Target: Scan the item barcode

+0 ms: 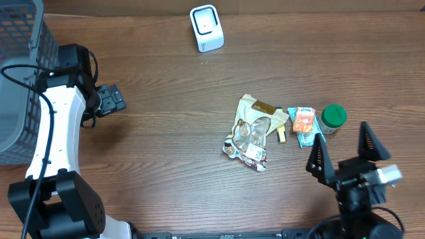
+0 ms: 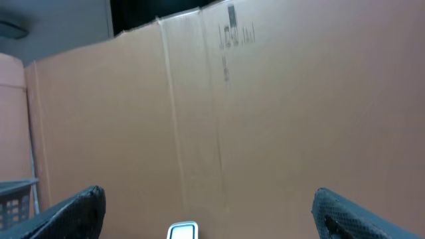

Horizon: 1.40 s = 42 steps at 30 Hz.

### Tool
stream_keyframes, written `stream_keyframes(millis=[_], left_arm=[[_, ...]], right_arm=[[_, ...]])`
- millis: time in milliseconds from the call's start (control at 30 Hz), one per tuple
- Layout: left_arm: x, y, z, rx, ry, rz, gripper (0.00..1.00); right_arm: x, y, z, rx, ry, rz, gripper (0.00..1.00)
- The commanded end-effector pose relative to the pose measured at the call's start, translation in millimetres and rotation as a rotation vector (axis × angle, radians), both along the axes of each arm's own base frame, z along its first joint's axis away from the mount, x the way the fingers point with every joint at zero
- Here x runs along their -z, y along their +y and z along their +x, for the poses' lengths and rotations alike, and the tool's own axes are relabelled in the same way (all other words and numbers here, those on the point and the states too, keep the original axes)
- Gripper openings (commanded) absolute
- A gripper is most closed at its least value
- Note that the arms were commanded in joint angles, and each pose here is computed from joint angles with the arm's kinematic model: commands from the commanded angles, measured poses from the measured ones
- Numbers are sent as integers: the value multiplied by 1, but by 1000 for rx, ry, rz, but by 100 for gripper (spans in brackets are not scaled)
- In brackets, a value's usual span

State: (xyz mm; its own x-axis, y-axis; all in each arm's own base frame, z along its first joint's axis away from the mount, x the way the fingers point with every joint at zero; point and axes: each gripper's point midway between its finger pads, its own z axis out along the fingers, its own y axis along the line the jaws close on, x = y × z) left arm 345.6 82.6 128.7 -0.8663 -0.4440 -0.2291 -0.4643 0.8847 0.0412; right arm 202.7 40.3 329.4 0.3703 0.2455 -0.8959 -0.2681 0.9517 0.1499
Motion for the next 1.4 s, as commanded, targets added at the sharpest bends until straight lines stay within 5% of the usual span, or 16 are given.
stream_keyframes(millis=[0,433,1367], left_arm=[[-2,-1,4,21,-4,5,100],[-2,-1,4,21,-5,5,100],[-2,-2,4,21,-4,5,100]], right_arm=[[38,-3,16,-6,77,78,100],[159,-3,41,23,473,68,100],[159,-2,41,25,469,53,100]])
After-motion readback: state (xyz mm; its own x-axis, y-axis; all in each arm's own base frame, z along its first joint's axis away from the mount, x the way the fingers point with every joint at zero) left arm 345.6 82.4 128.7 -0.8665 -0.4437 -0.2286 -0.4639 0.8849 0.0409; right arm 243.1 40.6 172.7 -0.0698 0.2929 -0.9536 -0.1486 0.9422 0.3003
